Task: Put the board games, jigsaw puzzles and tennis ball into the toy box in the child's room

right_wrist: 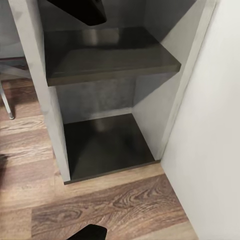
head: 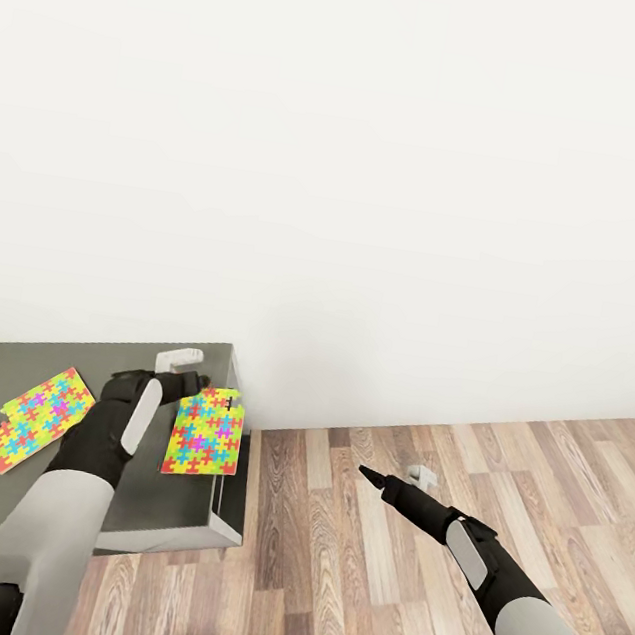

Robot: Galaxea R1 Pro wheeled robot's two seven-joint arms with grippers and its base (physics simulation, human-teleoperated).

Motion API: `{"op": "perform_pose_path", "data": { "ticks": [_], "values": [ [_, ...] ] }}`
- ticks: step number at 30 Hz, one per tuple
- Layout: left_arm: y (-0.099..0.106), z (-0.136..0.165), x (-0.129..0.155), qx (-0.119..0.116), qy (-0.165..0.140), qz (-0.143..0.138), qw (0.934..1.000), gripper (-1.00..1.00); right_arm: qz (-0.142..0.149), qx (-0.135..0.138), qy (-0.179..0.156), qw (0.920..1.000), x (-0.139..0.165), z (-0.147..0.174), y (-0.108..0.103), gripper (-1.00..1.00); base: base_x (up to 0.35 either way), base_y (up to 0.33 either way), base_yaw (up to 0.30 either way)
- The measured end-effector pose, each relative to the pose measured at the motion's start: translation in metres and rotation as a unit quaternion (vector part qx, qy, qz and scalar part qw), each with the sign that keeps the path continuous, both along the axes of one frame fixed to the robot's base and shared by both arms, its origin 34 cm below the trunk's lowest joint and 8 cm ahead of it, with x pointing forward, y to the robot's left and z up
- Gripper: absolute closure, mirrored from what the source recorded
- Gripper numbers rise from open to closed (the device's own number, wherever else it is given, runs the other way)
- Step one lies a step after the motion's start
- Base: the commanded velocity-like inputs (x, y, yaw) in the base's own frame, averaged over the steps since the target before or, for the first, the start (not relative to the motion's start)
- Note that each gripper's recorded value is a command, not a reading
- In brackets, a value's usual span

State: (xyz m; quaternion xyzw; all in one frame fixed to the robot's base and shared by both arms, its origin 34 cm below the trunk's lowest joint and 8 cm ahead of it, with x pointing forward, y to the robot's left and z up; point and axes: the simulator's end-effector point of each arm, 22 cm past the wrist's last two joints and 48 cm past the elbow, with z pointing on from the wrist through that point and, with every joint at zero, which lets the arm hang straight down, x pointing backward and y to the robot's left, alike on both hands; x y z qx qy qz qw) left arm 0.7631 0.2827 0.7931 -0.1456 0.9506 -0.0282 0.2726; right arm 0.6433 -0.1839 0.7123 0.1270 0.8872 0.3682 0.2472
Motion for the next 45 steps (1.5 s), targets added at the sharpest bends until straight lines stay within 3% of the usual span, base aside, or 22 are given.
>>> {"op": "perform_pose_path", "data": {
  "ticks": [10,19,28,33,37,41,45],
  "values": [
    [0.004,0.016,0.008,-0.013,-0.018,0.004,0.9997,-1.0,0.0,0.0,-0.001,1.0,0.0,0.0,0.001,-1.0,0.0,0.0,0.0],
    [-0.004,0.027,0.005,-0.043,-0.006,-0.02,0.9989,-1.0,-0.005,-0.008,-0.021,0.9997,0.007,0.003,-0.003,-1.0,0.0,0.0,0.0],
    [-0.021,0.043,-0.002,-0.091,0.013,-0.053,0.9944,-1.0,-0.009,-0.016,-0.039,0.9991,0.012,0.005,-0.006,-1.0,0.0,0.0,0.0],
    [-0.024,0.064,0.003,-0.106,-0.002,-0.068,0.992,-1.0,-0.009,-0.015,-0.038,0.9991,0.012,0.005,-0.006,-1.0,0.0,0.0,0.0],
    [-0.015,0.073,0.006,-0.114,-0.015,-0.067,0.9911,-1.0,-0.009,-0.015,-0.038,0.9991,0.012,0.006,-0.006,-1.0,0.0,0.0,0.0],
    [-0.014,0.084,0.01,-0.147,-0.033,-0.066,0.9864,-1.0,-0.01,-0.014,-0.039,0.9991,0.012,0.006,-0.006,-1.0,0.0,0.0,0.0],
    [-0.007,0.101,0.014,-0.189,-0.059,-0.073,0.9775,-1.0,-0.012,-0.012,-0.039,0.9991,0.013,0.006,-0.006,-1.0,0.0,0.0,0.0]
  ]
}}
